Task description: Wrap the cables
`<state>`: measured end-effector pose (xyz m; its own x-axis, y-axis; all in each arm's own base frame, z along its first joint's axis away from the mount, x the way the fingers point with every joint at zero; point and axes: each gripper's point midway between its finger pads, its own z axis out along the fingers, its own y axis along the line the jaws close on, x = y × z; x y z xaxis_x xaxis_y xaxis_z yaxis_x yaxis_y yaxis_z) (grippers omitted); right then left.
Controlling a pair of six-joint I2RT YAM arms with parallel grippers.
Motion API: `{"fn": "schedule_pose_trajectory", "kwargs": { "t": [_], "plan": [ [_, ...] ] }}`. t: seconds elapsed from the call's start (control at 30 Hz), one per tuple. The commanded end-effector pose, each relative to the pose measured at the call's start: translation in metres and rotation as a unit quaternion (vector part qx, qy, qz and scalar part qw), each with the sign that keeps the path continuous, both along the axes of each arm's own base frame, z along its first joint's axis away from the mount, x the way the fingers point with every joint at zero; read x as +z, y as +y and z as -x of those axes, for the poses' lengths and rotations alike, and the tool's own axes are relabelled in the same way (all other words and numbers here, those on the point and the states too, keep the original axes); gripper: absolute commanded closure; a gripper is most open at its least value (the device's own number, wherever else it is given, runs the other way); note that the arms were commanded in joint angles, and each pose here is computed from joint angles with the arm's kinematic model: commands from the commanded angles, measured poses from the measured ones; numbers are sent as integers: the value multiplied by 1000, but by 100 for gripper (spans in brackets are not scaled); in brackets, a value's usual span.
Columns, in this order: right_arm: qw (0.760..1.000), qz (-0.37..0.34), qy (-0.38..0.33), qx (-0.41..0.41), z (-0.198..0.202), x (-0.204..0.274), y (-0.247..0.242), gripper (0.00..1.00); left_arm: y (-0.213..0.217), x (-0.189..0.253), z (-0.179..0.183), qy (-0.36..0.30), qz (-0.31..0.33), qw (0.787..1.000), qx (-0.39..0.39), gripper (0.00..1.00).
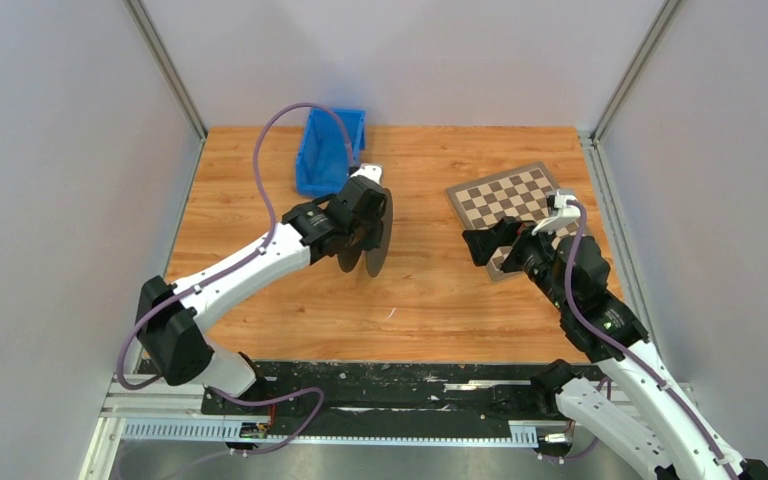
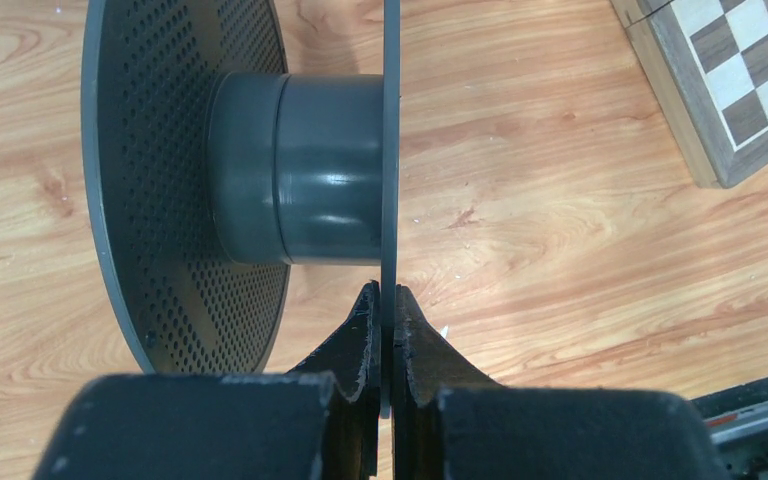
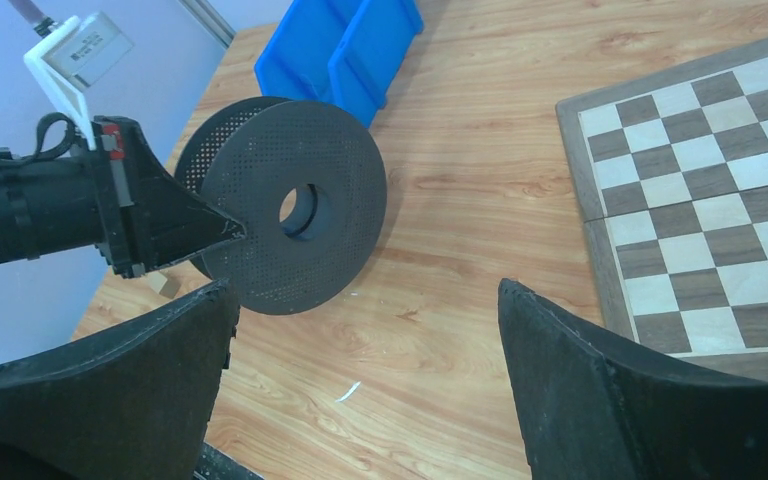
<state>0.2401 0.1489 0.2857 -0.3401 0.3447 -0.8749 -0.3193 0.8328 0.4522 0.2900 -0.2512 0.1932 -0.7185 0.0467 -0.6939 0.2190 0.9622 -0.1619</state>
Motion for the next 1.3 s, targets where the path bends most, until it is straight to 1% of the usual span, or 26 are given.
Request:
{"fn": "schedule_pose_trajectory", "kwargs": {
  "t": [0.0,0.2,0.27,0.33,0.37,0.4,0.43,0.53,0.57,0.6,0.63,0.7,0.73,0.83,0.87,0.9,0.93,0.97,1.0,1.03,1.1,1.13,1.17,1.2,1.23,1.27],
  "plan": [
    [1000,-9,2,1,0,1,2,0,-15,23,-17,-50,-4,999,5,97],
    [1000,-8,9,6,-1,-3,5,0,-28,7,-14,-23,0,1000,-9,88],
    [1000,-4,8,5,-1,-4,4,0,-30,10,-14,-25,6,1000,-11,79],
    [1000,-1,5,1,-2,-3,2,0,-34,15,-14,-28,14,999,-18,67],
    [1000,0,4,0,-2,-3,2,0,-35,16,-14,-28,17,999,-20,64],
    [1000,-1,3,-1,-2,-2,1,0,-37,20,-13,-29,22,999,-23,59],
    [1000,-4,2,-2,-1,-1,1,0,-37,20,-13,-25,21,999,-25,57],
    [1000,-13,7,-3,-2,-2,2,0,-41,39,-13,-31,32,999,-29,47],
    [1000,-15,10,-1,-2,-3,4,0,-40,50,-13,-39,36,998,-30,45],
    [1000,-17,15,2,-2,-5,6,0,-37,57,-16,-48,31,998,-30,41],
    [1000,-18,21,6,-3,-7,9,1,-34,70,-18,-63,26,997,-32,39],
    [999,-22,35,11,-4,-12,13,2,-20,92,-27,-95,1,995,-15,34],
    [999,-23,43,15,-5,-15,16,2,-7,99,-35,-109,-15,994,7,32],
    [998,-25,58,30,-4,-21,23,2,26,121,-52,-125,-33,991,45,30],
    [997,-26,61,38,-3,-22,26,3,43,125,-61,-124,-27,990,65,30],
    [997,-25,63,39,-4,-23,27,3,50,128,-66,-124,-15,989,73,30],
    [997,-25,63,40,-4,-22,27,3,64,131,-77,-122,3,989,87,30],
    [997,-24,61,40,-5,-21,27,3,71,128,-83,-117,12,988,96,30],
    [997,-24,60,39,-6,-19,27,3,87,126,-97,-116,21,986,117,30],
    [997,-23,59,40,-6,-19,28,4,96,121,-103,-112,22,985,130,30],
    [997,-23,56,44,-6,-17,29,5,130,105,-130,-101,24,979,178,30],
    [997,-23,56,46,-6,-17,30,5,131,88,-143,-85,24,979,181,31],
    [997,-22,54,48,-6,-16,31,5,140,81,-152,-75,35,978,191,33],
    [997,-22,51,51,-6,-15,31,6,142,60,-165,-54,31,978,197,34],
    [997,-21,51,52,-7,-16,32,6,146,57,-174,-48,43,977,205,36],
    [997,-22,50,53,-8,-17,33,6,145,43,-188,-36,44,977,208,36]
  ]
}}
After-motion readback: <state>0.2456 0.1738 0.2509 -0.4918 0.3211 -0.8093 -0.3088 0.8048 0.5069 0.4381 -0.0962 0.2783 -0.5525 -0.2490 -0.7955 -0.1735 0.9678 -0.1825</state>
